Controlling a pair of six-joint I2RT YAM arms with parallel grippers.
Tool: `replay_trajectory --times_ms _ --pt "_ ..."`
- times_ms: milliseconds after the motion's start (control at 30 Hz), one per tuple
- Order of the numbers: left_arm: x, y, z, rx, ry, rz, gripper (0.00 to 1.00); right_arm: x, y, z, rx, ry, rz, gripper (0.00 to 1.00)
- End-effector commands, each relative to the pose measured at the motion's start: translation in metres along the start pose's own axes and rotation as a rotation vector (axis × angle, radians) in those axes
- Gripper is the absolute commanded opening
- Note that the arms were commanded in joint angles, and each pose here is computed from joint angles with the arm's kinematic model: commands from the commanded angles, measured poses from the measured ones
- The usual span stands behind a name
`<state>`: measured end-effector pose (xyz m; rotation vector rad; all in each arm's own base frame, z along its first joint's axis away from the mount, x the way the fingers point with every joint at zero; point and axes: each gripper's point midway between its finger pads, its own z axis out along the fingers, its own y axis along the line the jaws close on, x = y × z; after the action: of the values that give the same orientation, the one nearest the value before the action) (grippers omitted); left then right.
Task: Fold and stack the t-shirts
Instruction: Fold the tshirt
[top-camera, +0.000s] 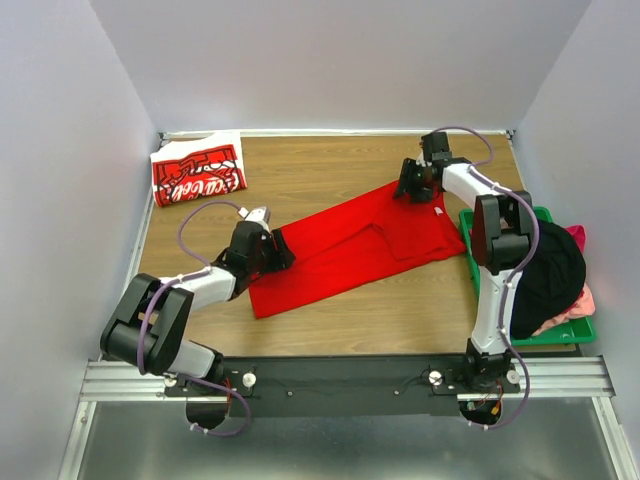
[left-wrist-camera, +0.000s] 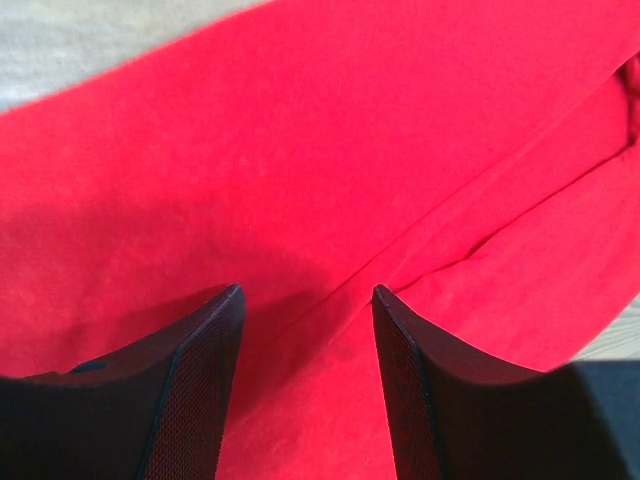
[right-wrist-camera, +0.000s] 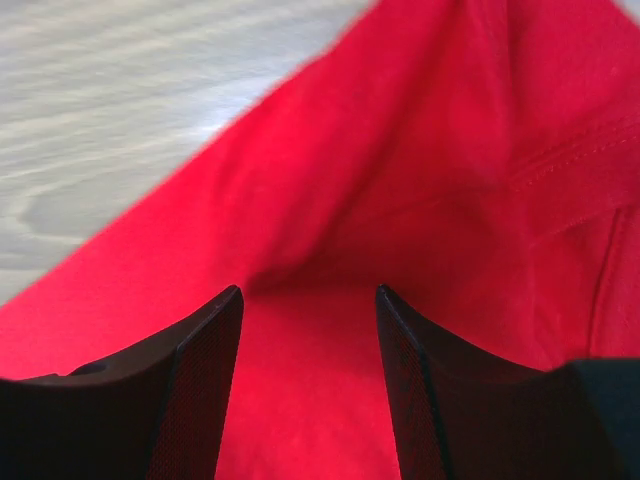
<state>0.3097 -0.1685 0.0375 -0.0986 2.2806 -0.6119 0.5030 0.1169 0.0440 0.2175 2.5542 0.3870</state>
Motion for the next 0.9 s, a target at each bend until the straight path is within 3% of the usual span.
replay_trajectory --times_ms 0,333,633,867 --pt "0.015 0.001 -0.001 0.006 0.021 -0.004 0.62 0.01 -0.015 0.017 0.046 0.023 0.031 0.63" --pt "0.069 -0.019 -0.01 0.069 0.161 0.021 0.61 0.008 -0.017 0.074 0.027 0.063 0.057 0.63" --pt "0.122 -0.078 -0.031 0.244 0.291 0.016 0.61 -0.028 0.043 0.103 -0.188 0.037 -0.01 0.64" --pt "0.132 -0.121 -0.056 0.378 0.301 -0.002 0.6 -0.04 0.088 0.105 -0.286 0.0 -0.076 0.69"
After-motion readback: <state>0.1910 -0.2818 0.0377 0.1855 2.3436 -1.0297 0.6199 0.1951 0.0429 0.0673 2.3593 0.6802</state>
